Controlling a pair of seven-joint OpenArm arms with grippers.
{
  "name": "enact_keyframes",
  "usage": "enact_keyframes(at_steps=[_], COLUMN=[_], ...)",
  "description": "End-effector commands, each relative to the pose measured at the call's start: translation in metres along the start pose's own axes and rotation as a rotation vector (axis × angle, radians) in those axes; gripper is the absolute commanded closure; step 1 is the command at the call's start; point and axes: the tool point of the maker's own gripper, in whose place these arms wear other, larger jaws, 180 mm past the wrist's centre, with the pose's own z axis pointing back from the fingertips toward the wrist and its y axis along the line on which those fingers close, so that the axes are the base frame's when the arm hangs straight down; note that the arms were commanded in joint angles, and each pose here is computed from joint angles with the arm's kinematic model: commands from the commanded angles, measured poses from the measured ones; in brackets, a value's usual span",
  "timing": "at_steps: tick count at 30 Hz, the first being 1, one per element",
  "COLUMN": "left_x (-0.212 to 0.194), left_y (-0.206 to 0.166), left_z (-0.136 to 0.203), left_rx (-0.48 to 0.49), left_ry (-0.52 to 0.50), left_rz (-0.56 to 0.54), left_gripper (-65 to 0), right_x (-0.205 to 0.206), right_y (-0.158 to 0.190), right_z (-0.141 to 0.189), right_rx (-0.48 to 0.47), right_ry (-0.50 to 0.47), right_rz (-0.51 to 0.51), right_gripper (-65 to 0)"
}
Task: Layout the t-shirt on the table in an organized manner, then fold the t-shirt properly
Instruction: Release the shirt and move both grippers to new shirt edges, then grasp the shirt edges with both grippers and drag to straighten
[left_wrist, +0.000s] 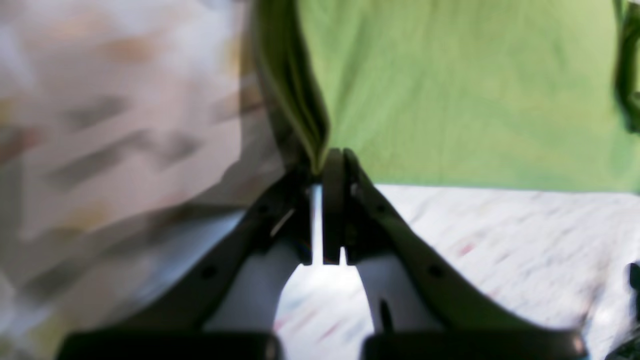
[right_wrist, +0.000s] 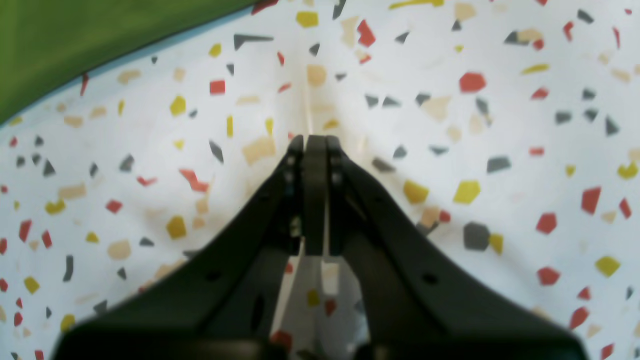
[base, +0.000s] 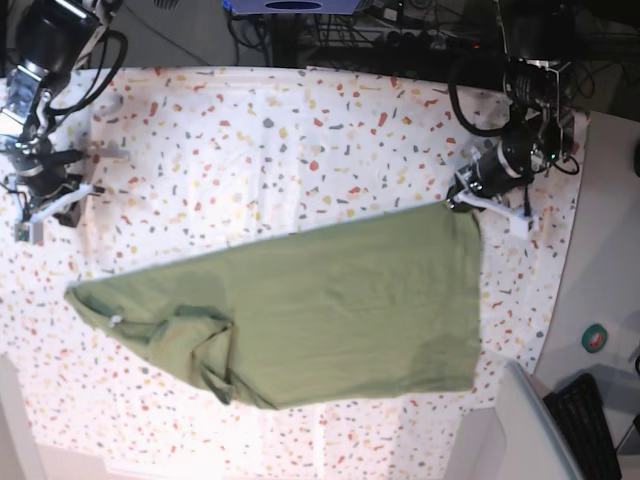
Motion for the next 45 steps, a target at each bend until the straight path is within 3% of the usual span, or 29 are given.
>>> enact_keyframes(at_steps=[1, 9, 12, 13, 14, 17, 20, 26, 32, 45], left_x=[0.002, -0.021, -0.025, -0.025, -0.024, -0.020, -0.018, -0.017, -0.017, -0.012], left_y=[0.003, 0.026, 0.030, 0.030, 0.031, 0.028, 0.027, 0.027, 0.027, 0.032], left_z=[0.006, 0.047, 0.049, 0.049, 0.049, 0.050, 0.049, 0.049, 0.049, 0.052], left_rx=[0.012, 0.055, 0.061, 0.062, 0.063, 0.058, 0.057, 0.057, 0.057, 0.067], left_ry=[-0.005, 0.015, 0.023, 0.024, 0.024, 0.013, 0.010, 0.010, 0.010, 0.006], left_rz=[-0.023, -0.127, -0.129, -0.128, -0.131, -0.139, -0.139, -0.138, -0.138, -0.154], left_gripper=[0.0, 0.0, 0.0, 0.0, 0.0, 0.0, 0.0, 0.0, 0.0, 0.0], right_x=[0.007, -0.009, 0.009, 0.022, 0.029, 0.074, 0.090, 0.086, 0.067, 0.076], right_y=[0.000, 0.033, 0.040, 0.039, 0.041, 0.027, 0.015, 0.017, 0.020, 0.056], right_z=[0.002, 0.018, 0.012, 0.008, 0.004, -0.014, -0.037, -0.065, -0.065, -0.092], right_rx=[0.001, 0.022, 0.041, 0.041, 0.048, 0.047, 0.062, 0.117, 0.122, 0.211], right_ry=[-0.035, -0.021, -0.034, -0.056, -0.067, -0.113, -0.084, 0.006, 0.039, 0.034], right_rz=[-0.006, -0.043, -0.043, -0.035, -0.040, -0.029, -0.066, -0.155, -0.166, -0.304], right_gripper=[0.0, 0.0, -31.2, -39.6, -44.0, -41.1, -37.5, -37.4, -37.5, -35.9])
